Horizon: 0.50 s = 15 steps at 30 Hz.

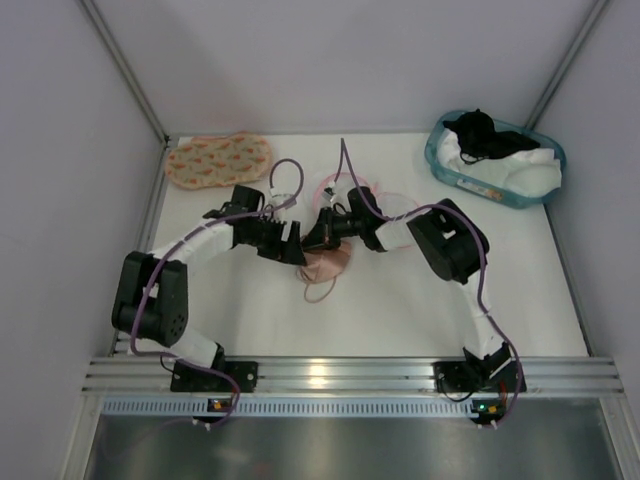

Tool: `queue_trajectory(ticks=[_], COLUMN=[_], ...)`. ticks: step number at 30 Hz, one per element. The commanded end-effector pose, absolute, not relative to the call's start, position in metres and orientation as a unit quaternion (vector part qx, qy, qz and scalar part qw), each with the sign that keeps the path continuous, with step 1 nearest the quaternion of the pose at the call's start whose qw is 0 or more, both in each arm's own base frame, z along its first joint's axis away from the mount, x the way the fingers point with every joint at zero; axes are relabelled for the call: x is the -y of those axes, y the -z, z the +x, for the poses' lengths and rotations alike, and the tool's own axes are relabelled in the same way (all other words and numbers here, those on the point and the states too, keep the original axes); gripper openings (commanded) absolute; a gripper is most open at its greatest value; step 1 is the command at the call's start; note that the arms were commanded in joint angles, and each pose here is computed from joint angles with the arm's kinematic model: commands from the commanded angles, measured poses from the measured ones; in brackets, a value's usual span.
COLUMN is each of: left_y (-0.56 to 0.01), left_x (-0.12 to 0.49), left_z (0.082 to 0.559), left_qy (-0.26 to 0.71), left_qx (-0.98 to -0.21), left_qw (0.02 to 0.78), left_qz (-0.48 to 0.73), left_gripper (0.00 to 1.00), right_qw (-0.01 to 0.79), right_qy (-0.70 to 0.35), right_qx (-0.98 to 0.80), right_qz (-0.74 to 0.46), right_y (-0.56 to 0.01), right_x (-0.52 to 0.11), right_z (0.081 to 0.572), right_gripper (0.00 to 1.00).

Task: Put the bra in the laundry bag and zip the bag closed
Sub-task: Adjust the bra at the center of the board.

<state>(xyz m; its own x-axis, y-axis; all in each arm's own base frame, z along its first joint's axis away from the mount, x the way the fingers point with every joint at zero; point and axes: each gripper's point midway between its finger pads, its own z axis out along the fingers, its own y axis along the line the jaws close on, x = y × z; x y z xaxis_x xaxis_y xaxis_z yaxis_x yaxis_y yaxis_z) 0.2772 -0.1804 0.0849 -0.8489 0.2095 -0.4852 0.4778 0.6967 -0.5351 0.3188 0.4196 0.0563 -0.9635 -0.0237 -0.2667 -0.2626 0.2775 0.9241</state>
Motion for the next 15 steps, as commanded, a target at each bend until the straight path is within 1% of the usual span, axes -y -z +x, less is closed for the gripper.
queue_trajectory(ticks=[1,4,5,6,7,9,10,11,12,13,15], left_y=[-0.063,-0.037,-0.036,-0.032,-0.026,-0.011,-0.005,0.003,0.006,0.009,0.015], left_x=[0.188,0.188,0.188,0.188,0.188,0.182,0.179,0.177,0.174,0.173,0.169], left_z=[0.295,0.31,0.317,0.32,0.321,0.321,0.317,0.315,0.313,0.312,0.306], left_qy=[0.312,0.289,0.285,0.282,0.278,0.263,0.258,0.255,0.251,0.249,0.24], left_qx=[-0.91,-0.927,-0.929,-0.932,-0.936,-0.948,-0.953,-0.956,-0.957,-0.958,-0.961], left_qw=[0.206,0.189,0.19,0.185,0.175,0.147,0.129,0.114,0.11,0.108,0.096], left_qz=[0.176,0.147,0.141,0.135,0.124,0.105,0.096,0.092,0.091,0.097,0.099], left_gripper=[0.82,0.74,0.72,0.61,0.52,0.32,0.19,0.15,0.11,0.06,0.01], right_qw=[0.122,0.122,0.12,0.117,0.115,0.113,0.122,0.135,0.133,0.144,0.155], right_qy=[-0.6,-0.603,-0.603,-0.604,-0.605,-0.607,-0.603,-0.602,-0.596,-0.591,-0.59], right_qx=[-0.784,-0.781,-0.781,-0.781,-0.779,-0.778,-0.78,-0.779,-0.785,-0.787,-0.786], right_qz=[-0.104,-0.108,-0.109,-0.11,-0.114,-0.115,-0.115,-0.114,-0.108,-0.103,-0.1], right_y=[-0.058,-0.062,-0.063,-0.064,-0.067,-0.082,-0.086,-0.102,-0.105,-0.11,-0.134], right_x=[-0.425,-0.425,-0.425,-0.424,-0.423,-0.416,-0.408,-0.398,-0.39,-0.375,-0.357], right_z=[0.322,0.321,0.319,0.317,0.316,0.313,0.318,0.319,0.319,0.327,0.326], right_gripper=[0.0,0.0,0.0,0.0,0.05,0.18,0.29,0.34,0.39,0.42,0.46])
